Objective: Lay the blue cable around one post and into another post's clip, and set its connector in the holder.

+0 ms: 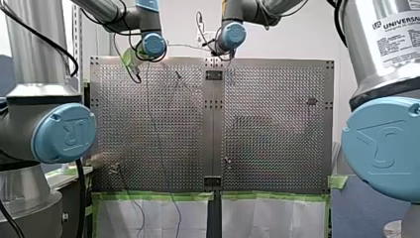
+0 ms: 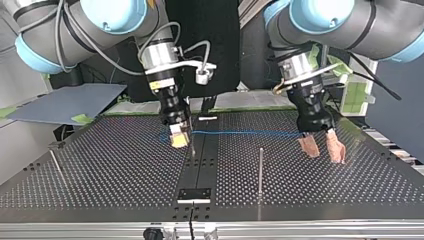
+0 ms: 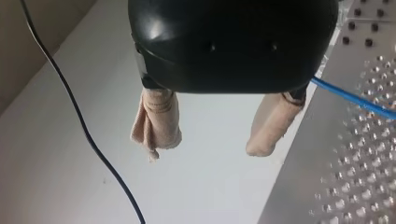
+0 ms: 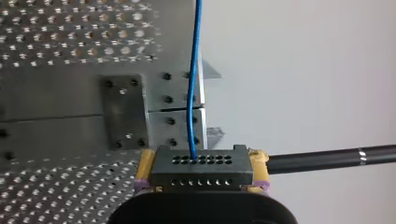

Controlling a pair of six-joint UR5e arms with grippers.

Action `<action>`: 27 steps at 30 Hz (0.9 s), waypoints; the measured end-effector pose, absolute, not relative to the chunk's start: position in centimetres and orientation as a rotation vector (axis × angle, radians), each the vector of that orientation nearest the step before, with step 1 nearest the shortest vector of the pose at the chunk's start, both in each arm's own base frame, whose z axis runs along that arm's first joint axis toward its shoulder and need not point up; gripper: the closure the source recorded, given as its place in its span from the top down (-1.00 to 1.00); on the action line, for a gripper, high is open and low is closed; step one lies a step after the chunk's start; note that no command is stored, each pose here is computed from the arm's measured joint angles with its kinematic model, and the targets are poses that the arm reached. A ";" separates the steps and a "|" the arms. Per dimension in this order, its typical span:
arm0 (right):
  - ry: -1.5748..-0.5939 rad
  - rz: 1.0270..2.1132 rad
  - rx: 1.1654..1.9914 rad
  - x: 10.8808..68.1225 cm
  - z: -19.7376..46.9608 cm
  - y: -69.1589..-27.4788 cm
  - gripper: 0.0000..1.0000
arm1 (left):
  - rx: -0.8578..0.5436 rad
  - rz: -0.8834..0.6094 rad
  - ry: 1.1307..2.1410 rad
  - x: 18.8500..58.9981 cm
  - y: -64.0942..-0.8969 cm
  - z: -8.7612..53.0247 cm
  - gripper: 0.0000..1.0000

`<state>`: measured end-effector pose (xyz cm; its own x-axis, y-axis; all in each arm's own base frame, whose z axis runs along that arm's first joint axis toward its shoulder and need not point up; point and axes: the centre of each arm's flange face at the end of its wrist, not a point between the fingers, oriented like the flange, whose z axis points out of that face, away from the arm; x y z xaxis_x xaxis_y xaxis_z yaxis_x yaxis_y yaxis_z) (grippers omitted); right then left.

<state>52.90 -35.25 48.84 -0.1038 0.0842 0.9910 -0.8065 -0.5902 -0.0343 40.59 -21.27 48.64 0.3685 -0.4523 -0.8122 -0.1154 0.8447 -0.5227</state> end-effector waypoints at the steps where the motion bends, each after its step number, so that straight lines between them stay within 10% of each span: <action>1: -0.816 1.757 1.534 53.1 48.6 -35.6 -0.98 | -0.552 -0.228 1.193 41.0 -21.1 48.8 1.00; 27: -0.888 1.727 1.485 54.1 50.0 -43.6 -0.98 | -0.445 -0.143 1.405 52.1 -15.6 48.9 1.00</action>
